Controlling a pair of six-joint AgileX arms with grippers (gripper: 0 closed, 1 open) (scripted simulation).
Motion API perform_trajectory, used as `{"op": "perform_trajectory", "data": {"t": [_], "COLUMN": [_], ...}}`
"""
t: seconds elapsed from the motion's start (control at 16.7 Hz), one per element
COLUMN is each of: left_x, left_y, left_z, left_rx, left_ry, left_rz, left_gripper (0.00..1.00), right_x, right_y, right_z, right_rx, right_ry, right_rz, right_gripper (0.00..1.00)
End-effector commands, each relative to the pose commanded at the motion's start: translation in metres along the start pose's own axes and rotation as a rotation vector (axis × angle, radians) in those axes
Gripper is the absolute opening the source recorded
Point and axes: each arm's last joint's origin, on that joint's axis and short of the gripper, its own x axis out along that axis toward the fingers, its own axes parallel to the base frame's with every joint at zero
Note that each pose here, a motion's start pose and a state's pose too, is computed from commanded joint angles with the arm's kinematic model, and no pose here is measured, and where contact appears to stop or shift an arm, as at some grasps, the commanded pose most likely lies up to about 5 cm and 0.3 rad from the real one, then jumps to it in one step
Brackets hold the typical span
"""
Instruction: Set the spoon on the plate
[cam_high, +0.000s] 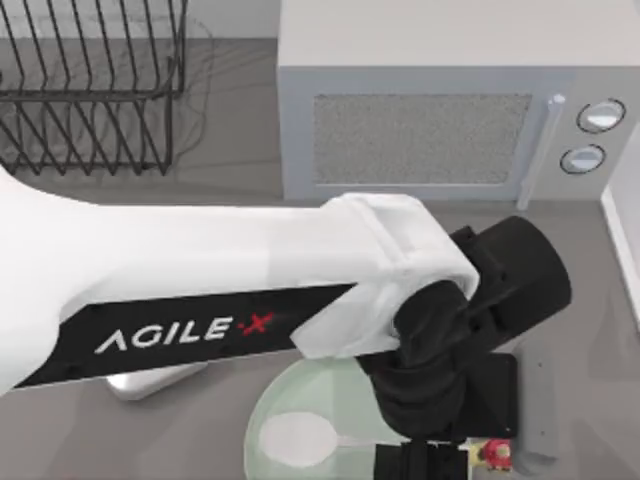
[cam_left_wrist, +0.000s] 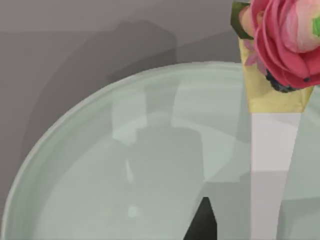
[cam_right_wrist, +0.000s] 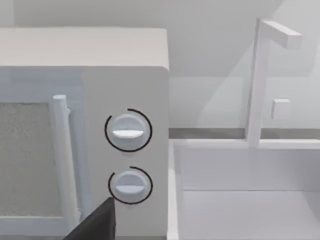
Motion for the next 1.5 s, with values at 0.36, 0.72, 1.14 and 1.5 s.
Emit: {"op": "perform_trajectory", "data": {"t": [0.36, 0.72, 1.14, 1.5], "left_x": [0.007, 0.03, 0.043, 0.043], "left_y": [0.01, 0.019, 0.018, 0.018], "left_z": [-0.007, -0.024, -0.031, -0.031], "left_rx": [-0.053, -0.126, -0.14, -0.14], "left_ry": [0.022, 0.122, 0.16, 0.16], "left_rz": [0.026, 0.002, -0.022, -0.022], "left_gripper": [0.0, 0.0, 0.0, 0.45], "right_x": [0.0, 0.0, 0.0, 0.0], "right_y": [0.0, 0.0, 0.0, 0.0], "right_z": [0.0, 0.0, 0.0, 0.0], "right_rx": [0.0, 0.0, 0.0, 0.0], "right_ry": [0.0, 0.0, 0.0, 0.0], "right_rz": [0.0, 0.0, 0.0, 0.0], "right_gripper": [1.0, 1.0, 1.0, 1.0]}}
